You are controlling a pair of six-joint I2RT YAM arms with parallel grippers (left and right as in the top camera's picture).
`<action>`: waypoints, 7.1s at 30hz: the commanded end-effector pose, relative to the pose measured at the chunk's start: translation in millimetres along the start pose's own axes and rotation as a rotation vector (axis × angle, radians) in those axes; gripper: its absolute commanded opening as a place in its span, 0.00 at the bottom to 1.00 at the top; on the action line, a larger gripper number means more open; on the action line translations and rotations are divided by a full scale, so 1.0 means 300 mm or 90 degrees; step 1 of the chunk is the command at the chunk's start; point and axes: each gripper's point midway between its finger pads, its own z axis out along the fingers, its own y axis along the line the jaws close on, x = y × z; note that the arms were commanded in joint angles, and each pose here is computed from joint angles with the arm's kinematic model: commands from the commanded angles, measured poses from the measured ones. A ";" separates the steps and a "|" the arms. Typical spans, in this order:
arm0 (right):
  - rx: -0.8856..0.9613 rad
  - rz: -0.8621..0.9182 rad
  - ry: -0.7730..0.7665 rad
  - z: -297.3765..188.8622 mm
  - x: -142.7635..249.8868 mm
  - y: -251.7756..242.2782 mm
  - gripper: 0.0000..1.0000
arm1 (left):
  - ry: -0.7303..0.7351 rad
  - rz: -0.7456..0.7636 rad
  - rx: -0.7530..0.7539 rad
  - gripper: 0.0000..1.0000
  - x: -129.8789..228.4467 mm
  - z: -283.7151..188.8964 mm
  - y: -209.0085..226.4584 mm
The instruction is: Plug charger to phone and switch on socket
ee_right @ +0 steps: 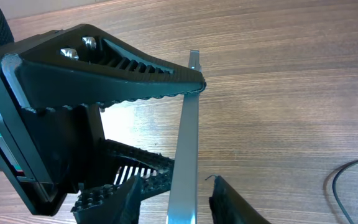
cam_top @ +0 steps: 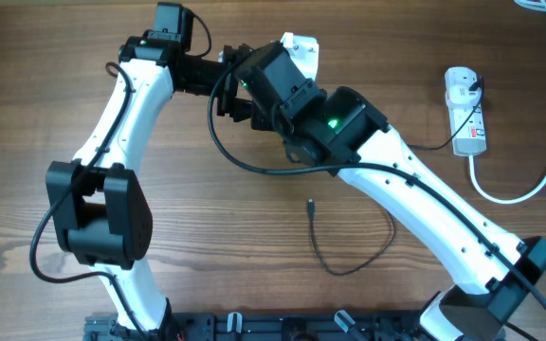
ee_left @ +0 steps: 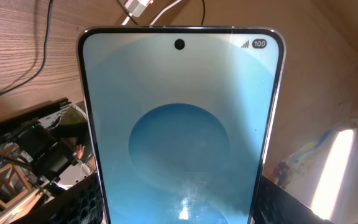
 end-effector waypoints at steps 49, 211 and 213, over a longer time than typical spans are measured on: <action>-0.012 0.823 -0.001 -0.100 -0.057 -0.075 0.04 | 0.036 -0.010 0.022 0.72 0.079 -0.008 -0.039; 0.150 -0.009 0.431 0.371 0.898 -0.433 0.15 | -0.233 0.135 -0.063 0.04 -0.192 -0.170 0.015; 0.141 -0.027 0.435 0.371 0.899 -0.432 0.16 | -0.233 0.135 -0.063 0.04 -0.192 -0.170 0.015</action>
